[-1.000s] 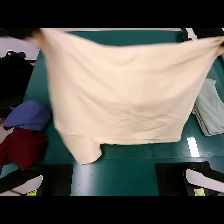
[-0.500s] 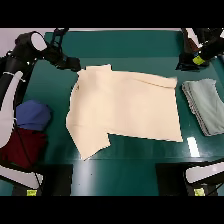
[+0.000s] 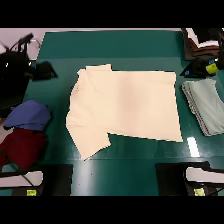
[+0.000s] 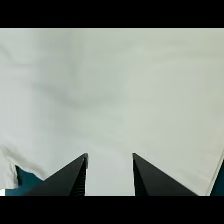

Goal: Fold the shirts.

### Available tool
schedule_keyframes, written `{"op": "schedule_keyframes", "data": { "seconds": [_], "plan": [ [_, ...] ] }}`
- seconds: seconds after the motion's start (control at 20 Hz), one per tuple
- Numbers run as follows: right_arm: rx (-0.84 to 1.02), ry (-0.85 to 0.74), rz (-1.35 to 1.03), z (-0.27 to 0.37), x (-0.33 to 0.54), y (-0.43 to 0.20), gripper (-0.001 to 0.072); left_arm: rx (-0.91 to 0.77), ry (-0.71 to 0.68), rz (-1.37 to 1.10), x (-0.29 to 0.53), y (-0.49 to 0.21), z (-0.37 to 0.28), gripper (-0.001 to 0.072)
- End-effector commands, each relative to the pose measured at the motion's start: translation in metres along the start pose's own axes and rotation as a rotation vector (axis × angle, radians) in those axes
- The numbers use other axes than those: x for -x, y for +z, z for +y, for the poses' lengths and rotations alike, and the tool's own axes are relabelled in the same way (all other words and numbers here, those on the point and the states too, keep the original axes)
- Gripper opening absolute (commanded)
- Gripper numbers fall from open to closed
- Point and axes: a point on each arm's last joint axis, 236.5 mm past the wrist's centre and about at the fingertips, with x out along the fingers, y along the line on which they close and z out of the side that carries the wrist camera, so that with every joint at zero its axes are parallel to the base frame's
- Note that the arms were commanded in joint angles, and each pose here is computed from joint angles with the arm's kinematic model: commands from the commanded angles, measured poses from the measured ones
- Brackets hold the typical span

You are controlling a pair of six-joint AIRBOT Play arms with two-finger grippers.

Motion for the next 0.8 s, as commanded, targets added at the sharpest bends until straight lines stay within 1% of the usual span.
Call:
{"op": "schedule_keyframes", "data": {
  "seconds": [0.0,0.15,0.2,0.35,0.55,0.65,0.7,0.75],
  "plan": [
    [0.028,0.024,-0.017,0.018,-0.001,-0.030,0.0335,0.111,-0.007,0.128,-0.023,-0.091,0.028,0.0479],
    [0.074,0.032,-0.033,0.037,-0.010,-0.041,0.0335,0.224,-0.060,0.194,-0.058,-0.149,0.035,0.0479],
    [0.089,0.038,-0.029,0.043,-0.012,-0.045,0.0335,0.238,-0.089,0.201,-0.071,-0.163,0.033,0.0479],
    [0.127,0.053,-0.005,0.059,-0.017,-0.054,0.0335,0.318,-0.144,0.173,-0.096,-0.182,0.028,0.0479],
    [0.144,0.060,0.000,0.065,-0.020,-0.056,0.0335,0.332,-0.209,0.204,-0.106,-0.206,0.017,0.0478],
    [0.144,0.056,-0.001,0.064,-0.020,-0.056,0.0335,0.340,-0.213,0.207,-0.106,-0.207,0.016,0.0476],
    [0.145,0.055,0.001,0.064,-0.020,-0.056,0.0335,0.352,-0.238,0.202,-0.105,-0.204,0.010,0.0306],
    [0.142,0.049,0.007,0.061,-0.020,-0.058,0.0335,0.336,-0.266,0.191,-0.102,-0.199,0.004,0.0096]
  ]
}}
